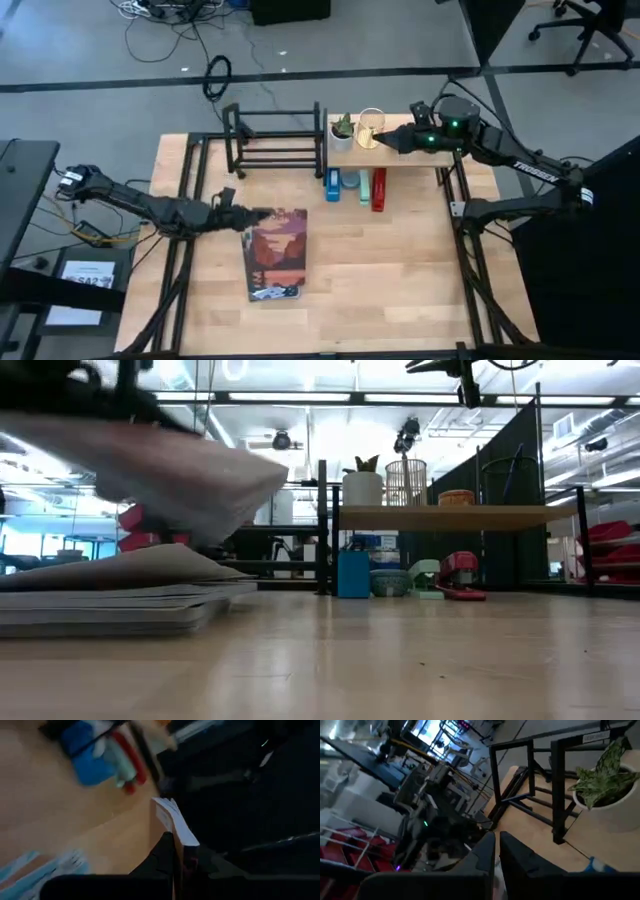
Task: Stock shelves
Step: Remove the brown book from the black bookshelf
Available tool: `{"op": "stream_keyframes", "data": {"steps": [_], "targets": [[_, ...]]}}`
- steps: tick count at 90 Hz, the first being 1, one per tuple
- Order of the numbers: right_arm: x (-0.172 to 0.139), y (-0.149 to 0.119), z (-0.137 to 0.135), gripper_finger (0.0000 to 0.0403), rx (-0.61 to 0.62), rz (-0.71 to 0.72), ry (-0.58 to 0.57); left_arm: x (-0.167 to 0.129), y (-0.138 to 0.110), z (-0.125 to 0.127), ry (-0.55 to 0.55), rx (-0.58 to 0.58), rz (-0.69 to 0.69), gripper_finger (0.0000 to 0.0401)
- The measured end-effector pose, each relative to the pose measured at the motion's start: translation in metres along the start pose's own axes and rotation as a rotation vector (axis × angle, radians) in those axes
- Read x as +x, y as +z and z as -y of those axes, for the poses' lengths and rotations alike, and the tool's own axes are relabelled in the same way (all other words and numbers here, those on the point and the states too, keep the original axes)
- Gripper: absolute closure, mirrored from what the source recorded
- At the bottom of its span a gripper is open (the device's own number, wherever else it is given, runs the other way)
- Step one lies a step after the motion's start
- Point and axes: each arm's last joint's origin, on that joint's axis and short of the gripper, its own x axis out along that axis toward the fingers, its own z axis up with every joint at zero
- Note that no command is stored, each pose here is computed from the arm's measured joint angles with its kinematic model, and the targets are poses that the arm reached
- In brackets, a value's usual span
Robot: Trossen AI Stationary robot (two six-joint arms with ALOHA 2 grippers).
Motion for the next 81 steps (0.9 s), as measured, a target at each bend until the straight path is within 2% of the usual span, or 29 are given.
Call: {"op": "stream_keyframes", "data": {"steps": [29, 42, 55, 81], "targets": [[0.003, -0.013, -0.01, 0.0403, 0.065, 0.054, -0.041, -0.005, -0.016, -0.033, 0.088, 0.053, -0.017, 0.0401], [0.006, -0.02, -0.016, 0.0403, 0.059, 0.073, -0.06, -0.007, -0.018, -0.049, 0.236, 0.132, 0.004, 0.0401], [0.009, -0.026, -0.019, 0.0403, 0.06, 0.077, -0.07, -0.008, -0.02, -0.063, 0.371, 0.123, 0.014, 0.04], [0.011, -0.034, -0.024, 0.0403, 0.043, 0.092, -0.086, -0.004, -0.024, -0.066, 0.397, 0.126, -0.004, 0.0367]]}}
